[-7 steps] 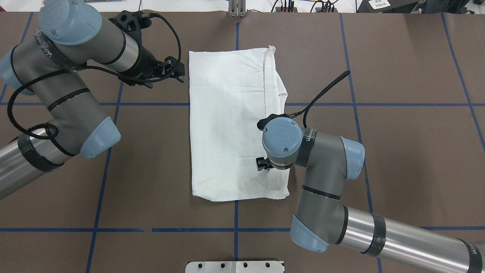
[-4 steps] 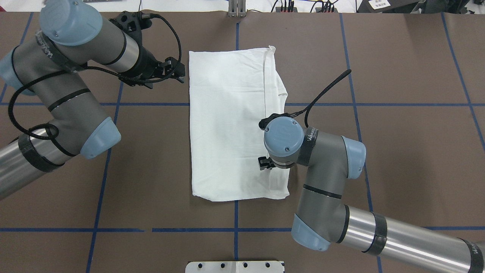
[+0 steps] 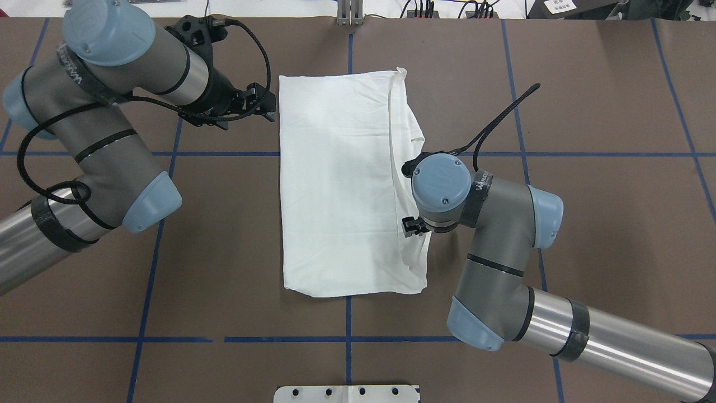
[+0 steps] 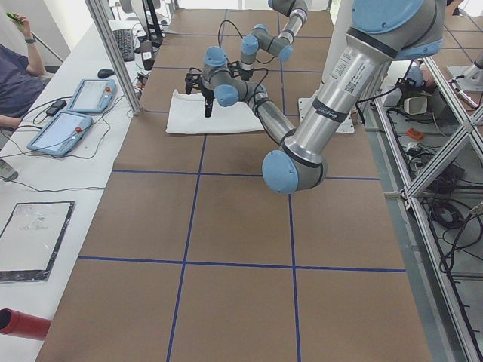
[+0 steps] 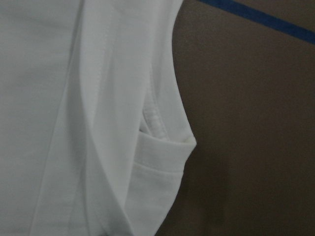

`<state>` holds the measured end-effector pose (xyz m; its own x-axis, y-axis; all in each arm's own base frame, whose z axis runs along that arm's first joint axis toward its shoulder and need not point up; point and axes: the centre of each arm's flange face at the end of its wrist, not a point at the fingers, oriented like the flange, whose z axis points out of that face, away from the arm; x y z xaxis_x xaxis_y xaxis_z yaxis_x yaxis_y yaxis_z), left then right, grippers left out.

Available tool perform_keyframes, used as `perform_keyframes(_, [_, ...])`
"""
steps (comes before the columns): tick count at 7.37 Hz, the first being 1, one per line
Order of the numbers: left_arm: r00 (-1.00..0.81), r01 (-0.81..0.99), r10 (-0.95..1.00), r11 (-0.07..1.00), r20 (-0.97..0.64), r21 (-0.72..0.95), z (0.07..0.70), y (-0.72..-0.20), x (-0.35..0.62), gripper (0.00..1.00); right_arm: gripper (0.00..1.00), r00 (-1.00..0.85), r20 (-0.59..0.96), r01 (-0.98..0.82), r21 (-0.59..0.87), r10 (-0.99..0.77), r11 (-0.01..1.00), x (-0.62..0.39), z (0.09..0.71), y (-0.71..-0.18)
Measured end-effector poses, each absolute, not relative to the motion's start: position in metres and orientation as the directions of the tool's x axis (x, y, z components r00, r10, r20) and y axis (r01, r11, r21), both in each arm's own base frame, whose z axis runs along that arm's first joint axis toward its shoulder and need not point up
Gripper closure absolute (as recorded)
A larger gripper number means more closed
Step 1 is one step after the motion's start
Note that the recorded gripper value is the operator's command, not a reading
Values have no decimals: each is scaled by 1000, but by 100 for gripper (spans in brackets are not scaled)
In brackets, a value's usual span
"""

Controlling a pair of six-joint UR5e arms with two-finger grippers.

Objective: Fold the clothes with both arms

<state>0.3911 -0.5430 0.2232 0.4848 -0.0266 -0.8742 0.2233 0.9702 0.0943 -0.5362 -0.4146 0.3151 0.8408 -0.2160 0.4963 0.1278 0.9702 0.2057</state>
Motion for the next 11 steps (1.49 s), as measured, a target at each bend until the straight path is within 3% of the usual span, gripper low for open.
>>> perform_keyframes(5, [484,220,-24,971,-875,95,221,-542,394,0,0,843,468,165,242,-264,956,-464,353,-411])
perform_keyframes(11, [465,221,1,968,-885,117,240,-550,402,0,0,822,497,118,330,-279,936,-535,250,-470])
